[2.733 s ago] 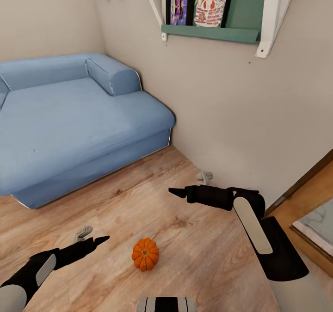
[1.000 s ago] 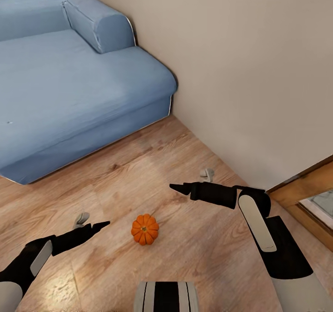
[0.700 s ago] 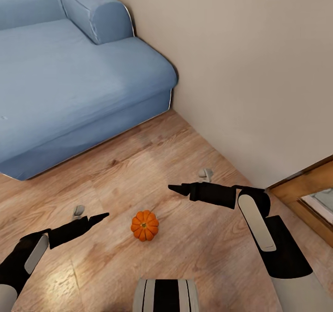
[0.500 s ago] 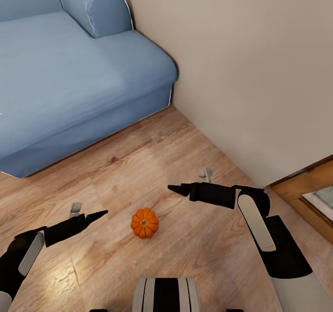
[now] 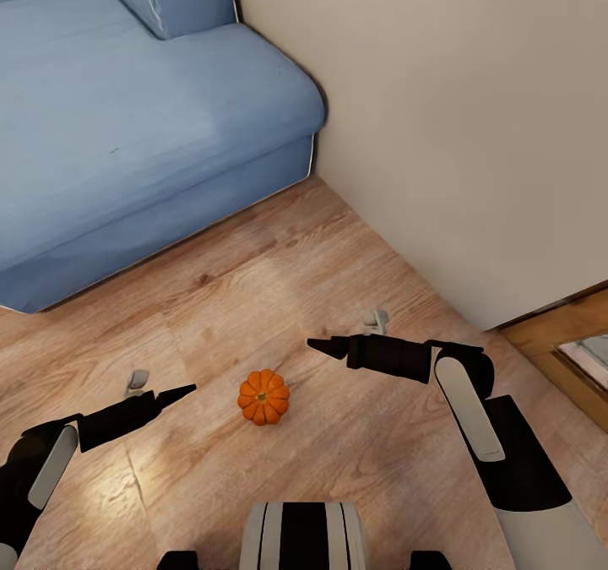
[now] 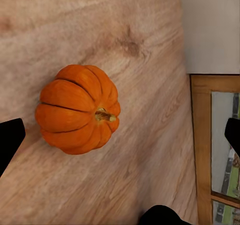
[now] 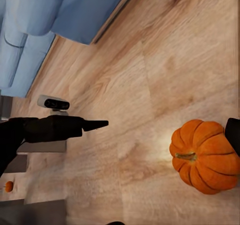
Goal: Place each of the two pumpkins and all three candles from the living room inside a cabinet in the living room (use any cabinet), then make sure every cabinet is closed, and position the cauldron so it is next to a table in the living room.
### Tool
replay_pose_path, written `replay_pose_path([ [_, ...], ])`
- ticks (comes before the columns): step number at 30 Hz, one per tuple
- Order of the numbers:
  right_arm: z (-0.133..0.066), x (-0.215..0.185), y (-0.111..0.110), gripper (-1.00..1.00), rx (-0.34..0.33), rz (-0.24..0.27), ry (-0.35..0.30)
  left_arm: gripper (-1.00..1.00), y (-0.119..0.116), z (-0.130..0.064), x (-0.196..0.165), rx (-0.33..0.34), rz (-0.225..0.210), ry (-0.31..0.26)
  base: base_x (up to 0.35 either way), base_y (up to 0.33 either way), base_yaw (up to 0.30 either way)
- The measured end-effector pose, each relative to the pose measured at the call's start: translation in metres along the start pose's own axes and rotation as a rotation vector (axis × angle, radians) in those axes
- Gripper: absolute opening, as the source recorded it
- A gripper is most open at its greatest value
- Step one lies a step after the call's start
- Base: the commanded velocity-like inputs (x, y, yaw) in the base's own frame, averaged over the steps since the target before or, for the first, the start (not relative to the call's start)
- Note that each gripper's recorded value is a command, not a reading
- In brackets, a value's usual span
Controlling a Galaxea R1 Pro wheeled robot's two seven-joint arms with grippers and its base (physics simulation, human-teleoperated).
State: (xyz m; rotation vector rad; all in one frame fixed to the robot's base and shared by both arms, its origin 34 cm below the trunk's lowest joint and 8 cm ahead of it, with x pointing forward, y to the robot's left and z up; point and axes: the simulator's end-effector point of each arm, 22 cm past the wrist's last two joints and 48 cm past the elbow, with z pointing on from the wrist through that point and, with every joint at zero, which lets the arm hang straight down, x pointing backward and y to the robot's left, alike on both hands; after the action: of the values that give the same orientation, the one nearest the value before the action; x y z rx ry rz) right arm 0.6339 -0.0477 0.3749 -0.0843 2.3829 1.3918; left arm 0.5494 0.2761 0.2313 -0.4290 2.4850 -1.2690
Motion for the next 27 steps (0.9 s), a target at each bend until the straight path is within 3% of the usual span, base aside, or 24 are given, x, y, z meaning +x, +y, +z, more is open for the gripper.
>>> replay_pose_path([
  [6, 0.001, 0.000, -0.015, 1.00, 0.010, 0.021, -0.017, 1.00, 0.003, 0.006, 0.005, -0.002, -0.021, 0.020, 0.000, 0.000, 0.000],
  [11, -0.013, -0.022, -0.031, 1.00, -0.007, 0.026, -0.148, 1.00, -0.002, 0.015, 0.008, 0.013, -0.030, 0.030, 0.000, 0.000, 0.000],
  [13, -0.020, -0.022, -0.021, 1.00, -0.087, 0.014, -0.218, 1.00, -0.004, 0.018, 0.009, 0.019, -0.028, 0.034, 0.000, 0.000, 0.000],
  [17, -0.033, -0.014, 0.003, 1.00, -0.250, -0.024, -0.274, 1.00, -0.006, 0.021, 0.013, 0.024, -0.023, 0.047, 0.000, 0.000, 0.000],
  [19, -0.037, -0.009, 0.007, 1.00, -0.293, -0.046, -0.286, 1.00, -0.011, 0.020, 0.016, 0.030, -0.013, 0.058, 0.000, 0.000, 0.000],
  [23, -0.039, -0.003, 0.006, 1.00, -0.322, -0.056, -0.290, 1.00, -0.027, 0.019, 0.021, 0.045, 0.018, 0.080, 0.000, 0.000, 0.000],
  [27, -0.036, 0.003, 0.000, 1.00, -0.323, -0.046, -0.284, 1.00, -0.028, 0.020, 0.025, 0.047, 0.019, 0.093, 0.000, 0.000, 0.000],
])
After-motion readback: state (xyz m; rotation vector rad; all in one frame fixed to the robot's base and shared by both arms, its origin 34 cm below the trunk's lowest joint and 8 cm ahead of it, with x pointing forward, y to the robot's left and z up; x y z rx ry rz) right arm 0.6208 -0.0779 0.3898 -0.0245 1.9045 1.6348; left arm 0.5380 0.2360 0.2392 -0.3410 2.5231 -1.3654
